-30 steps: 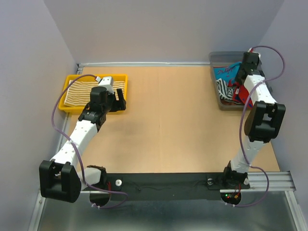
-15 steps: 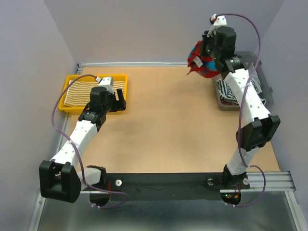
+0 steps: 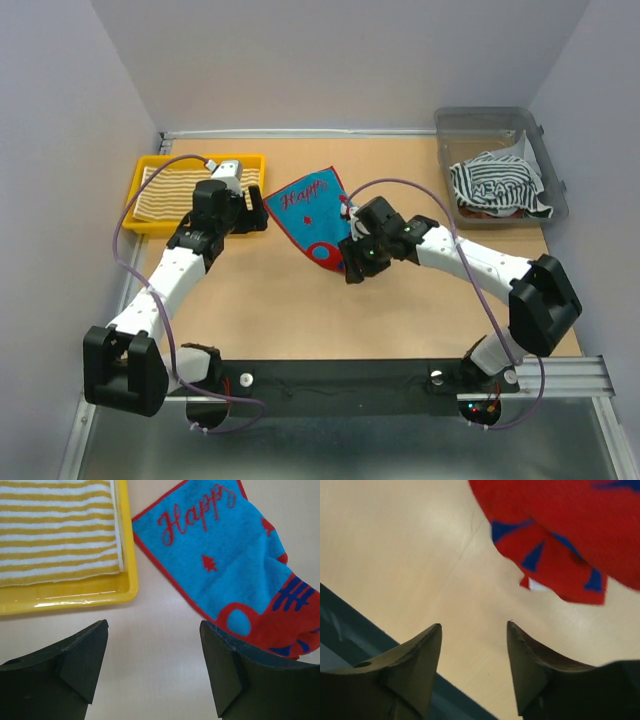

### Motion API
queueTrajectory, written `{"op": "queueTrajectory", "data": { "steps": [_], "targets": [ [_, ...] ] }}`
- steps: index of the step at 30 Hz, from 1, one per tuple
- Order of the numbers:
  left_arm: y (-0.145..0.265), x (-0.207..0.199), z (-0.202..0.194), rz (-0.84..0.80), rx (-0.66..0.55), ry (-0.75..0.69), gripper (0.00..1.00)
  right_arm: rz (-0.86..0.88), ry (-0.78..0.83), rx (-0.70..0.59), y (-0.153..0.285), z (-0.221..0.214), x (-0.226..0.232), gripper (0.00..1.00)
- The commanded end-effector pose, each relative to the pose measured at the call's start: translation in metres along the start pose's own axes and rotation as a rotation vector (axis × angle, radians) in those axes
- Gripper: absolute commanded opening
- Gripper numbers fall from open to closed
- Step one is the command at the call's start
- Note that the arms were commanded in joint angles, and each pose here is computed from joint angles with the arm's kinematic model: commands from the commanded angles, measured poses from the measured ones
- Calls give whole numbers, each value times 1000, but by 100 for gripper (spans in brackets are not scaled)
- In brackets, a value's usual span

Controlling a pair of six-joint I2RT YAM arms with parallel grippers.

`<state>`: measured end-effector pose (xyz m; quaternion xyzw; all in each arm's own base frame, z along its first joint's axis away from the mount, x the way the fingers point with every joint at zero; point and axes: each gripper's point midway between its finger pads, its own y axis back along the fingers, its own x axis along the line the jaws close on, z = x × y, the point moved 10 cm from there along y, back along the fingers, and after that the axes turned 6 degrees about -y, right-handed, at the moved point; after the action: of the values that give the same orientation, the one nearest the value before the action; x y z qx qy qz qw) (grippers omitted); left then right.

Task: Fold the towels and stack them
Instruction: Move the towel to the center of the board, then flatten out the crumpled towel

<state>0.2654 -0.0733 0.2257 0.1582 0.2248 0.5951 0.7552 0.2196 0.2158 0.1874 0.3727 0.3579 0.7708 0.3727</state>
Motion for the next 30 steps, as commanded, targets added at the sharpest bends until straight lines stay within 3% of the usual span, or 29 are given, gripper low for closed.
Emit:
{"op": "queueTrajectory", "data": {
  "steps": [1,4,6,13,19,26,30],
  "targets": [
    [-6,-20,4,-87,-3,36,85,-52,-15,-105,43,2,5,64],
    [-12,-37,5,-115,26,71,85,-268,-7,-241,55,19,-10,68],
    [-18,-43,3,-83,36,92,85,-342,-16,-231,44,28,-21,67],
    [-51,-85,-13,-76,117,110,81,-416,-234,-269,25,41,-77,61],
    [-78,-121,-30,-83,183,71,75,-260,-275,-171,14,4,-85,61],
    [-116,-127,-36,-36,239,41,73,3,-225,-98,1,-37,-75,65],
    [-134,-128,-43,-10,272,16,73,103,-211,-127,-13,-42,-73,65]
  ]
}}
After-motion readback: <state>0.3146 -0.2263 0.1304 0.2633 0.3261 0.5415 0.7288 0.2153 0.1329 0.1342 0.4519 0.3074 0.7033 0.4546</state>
